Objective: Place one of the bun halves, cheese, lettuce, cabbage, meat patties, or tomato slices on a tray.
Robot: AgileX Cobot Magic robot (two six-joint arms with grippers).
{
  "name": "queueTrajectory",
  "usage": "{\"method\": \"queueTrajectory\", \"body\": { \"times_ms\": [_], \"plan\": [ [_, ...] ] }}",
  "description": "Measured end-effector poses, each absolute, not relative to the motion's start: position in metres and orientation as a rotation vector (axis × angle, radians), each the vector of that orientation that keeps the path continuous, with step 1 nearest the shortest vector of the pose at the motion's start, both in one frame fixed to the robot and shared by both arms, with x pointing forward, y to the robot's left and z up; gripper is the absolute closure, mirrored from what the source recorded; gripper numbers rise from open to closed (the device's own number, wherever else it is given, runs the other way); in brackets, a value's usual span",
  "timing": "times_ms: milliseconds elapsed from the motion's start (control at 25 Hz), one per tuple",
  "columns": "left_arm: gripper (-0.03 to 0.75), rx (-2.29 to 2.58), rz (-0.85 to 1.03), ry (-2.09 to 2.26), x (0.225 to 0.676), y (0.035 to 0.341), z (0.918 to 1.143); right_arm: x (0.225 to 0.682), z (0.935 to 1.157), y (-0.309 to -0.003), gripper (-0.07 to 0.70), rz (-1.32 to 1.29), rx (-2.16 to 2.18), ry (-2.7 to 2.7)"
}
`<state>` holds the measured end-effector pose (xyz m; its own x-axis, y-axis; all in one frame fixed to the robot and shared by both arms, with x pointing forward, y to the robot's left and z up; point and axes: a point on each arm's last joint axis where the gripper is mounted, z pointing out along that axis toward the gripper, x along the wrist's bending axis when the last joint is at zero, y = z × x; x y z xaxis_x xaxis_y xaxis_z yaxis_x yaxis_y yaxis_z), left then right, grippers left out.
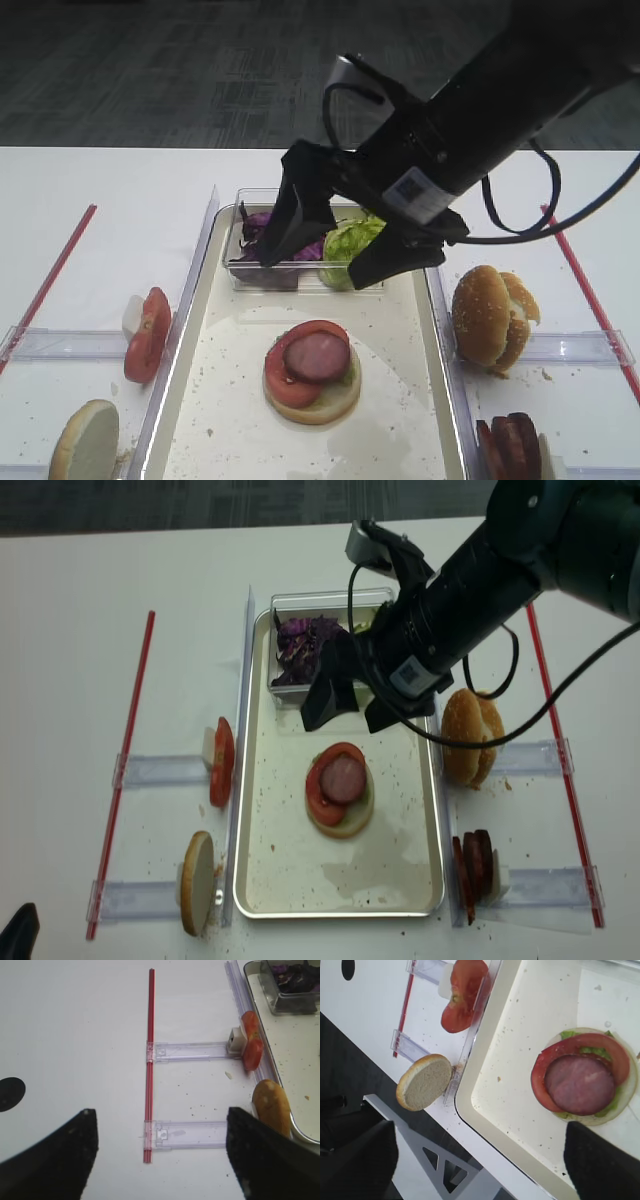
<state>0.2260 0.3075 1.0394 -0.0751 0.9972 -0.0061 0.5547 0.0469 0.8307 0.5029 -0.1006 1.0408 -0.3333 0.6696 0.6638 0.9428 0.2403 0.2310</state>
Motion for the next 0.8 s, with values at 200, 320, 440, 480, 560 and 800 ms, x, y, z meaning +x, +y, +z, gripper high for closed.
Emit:
{"method": "queueTrajectory", "body": {
  "times_ms": [200,320,440,480,560,800],
  "plan": [
    [0.223,1.572,0.902,1.701,0.226,0.307,1.039,0.498,1.056,-0.104,-0.051,-0.870,-1.469,-2.105],
    [0.223,1.572,0.902,1.701,0.226,0.307,1.039,0.496,1.059,-0.105,-0.051,-0.869,-1.469,-2.119],
    [0.223,1.572,0.902,1.701,0.226,0.307,1.039,0.496,1.058,-0.107,-0.051,-0.851,-1.484,-2.129],
    [0.223,1.572,0.902,1.701,0.226,0.307,1.039,0.497,1.057,-0.108,-0.051,-0.839,-1.494,-2.142],
    [0.223,1.572,0.902,1.701,0.226,0.307,1.039,0.498,1.054,-0.112,-0.051,-0.787,-1.536,-2.184],
    [0.223,1.572,0.902,1.701,0.226,0.307,1.039,0.503,1.044,-0.131,-0.051,-0.573,-1.745,-2.316]
  ]
}}
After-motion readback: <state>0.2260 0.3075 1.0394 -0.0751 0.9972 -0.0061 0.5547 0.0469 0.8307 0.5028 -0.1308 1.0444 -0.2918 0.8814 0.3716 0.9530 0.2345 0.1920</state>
